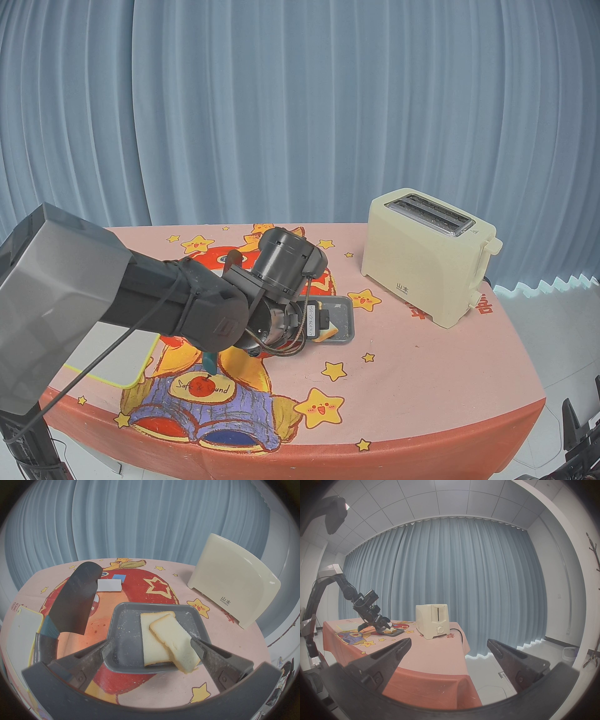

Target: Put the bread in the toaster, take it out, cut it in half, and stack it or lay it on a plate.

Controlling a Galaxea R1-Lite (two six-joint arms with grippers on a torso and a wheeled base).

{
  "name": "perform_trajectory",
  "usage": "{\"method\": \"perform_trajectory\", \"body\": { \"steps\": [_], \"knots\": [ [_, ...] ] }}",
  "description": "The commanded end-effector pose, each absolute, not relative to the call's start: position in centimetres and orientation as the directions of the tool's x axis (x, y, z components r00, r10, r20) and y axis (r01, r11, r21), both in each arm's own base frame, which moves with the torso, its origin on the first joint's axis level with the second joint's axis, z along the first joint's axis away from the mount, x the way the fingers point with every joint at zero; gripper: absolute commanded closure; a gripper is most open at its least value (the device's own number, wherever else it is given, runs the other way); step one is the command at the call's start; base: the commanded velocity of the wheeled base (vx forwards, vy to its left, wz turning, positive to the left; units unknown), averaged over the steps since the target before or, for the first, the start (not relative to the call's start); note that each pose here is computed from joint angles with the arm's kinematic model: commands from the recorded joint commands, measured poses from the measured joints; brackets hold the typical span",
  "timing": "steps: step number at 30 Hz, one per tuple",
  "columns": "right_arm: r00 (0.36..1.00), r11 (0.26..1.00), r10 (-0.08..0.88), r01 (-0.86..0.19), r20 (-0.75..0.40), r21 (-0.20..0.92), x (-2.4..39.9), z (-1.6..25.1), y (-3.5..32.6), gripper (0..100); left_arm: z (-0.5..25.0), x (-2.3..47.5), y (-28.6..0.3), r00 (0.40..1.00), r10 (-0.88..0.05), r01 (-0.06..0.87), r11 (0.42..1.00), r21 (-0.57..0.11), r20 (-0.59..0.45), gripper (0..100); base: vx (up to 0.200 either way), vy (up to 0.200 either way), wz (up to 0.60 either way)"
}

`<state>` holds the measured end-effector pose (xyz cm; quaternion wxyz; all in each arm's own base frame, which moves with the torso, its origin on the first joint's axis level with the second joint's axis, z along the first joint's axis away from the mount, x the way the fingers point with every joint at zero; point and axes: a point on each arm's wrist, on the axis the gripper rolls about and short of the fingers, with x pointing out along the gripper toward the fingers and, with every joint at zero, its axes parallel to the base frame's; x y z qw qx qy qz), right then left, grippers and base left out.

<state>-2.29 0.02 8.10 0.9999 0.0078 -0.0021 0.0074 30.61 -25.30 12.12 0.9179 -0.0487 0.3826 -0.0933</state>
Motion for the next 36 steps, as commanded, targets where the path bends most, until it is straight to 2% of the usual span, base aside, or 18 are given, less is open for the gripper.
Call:
{"method": "perform_trajectory", "body": {
  "steps": [1, 9, 22, 28, 36],
  "knots": [
    [1.0, 1.0, 0.015, -0.015, 0.003, 0.015, -2.3, 7.6, 0.0, 0, 11.9, 30.4, -25.2, 0.684, -0.204, 0.134, 0.979, -0.154, -0.7, 0, 0.0, 0.0, 0.0],
    [1.0, 1.0, 0.015, -0.015, 0.003, 0.015, -2.3, 7.6, 0.0, 0, 11.8, 30.3, -25.0, 0.68, -0.198, 0.133, 0.98, -0.146, -0.706, 0, 0.0, 0.0, 0.0],
    [1.0, 1.0, 0.015, -0.015, 0.003, 0.015, -2.3, 7.6, 0.0, 0, 12.7, 31.3, -24.4, 0.708, -0.192, 0.108, 0.981, -0.164, -0.68, 0, 0.0, 0.0, 0.0],
    [1.0, 1.0, 0.015, -0.015, 0.003, 0.017, -2.3, 7.6, 0.0, 0, 11.9, 29.7, -25.0, 0.672, -0.198, 0.141, 0.98, -0.14, -0.714, 0, 0.0, 0.0, 0.0],
    [1.0, 1.0, 0.015, -0.015, 0.003, 0.015, -2.3, 7.6, 0.0, 0, 12.1, 27.2, -25.7, 0.639, -0.217, 0.195, 0.974, -0.117, -0.738, 0, 0.0, 0.0, 0.0]
  ]
}}
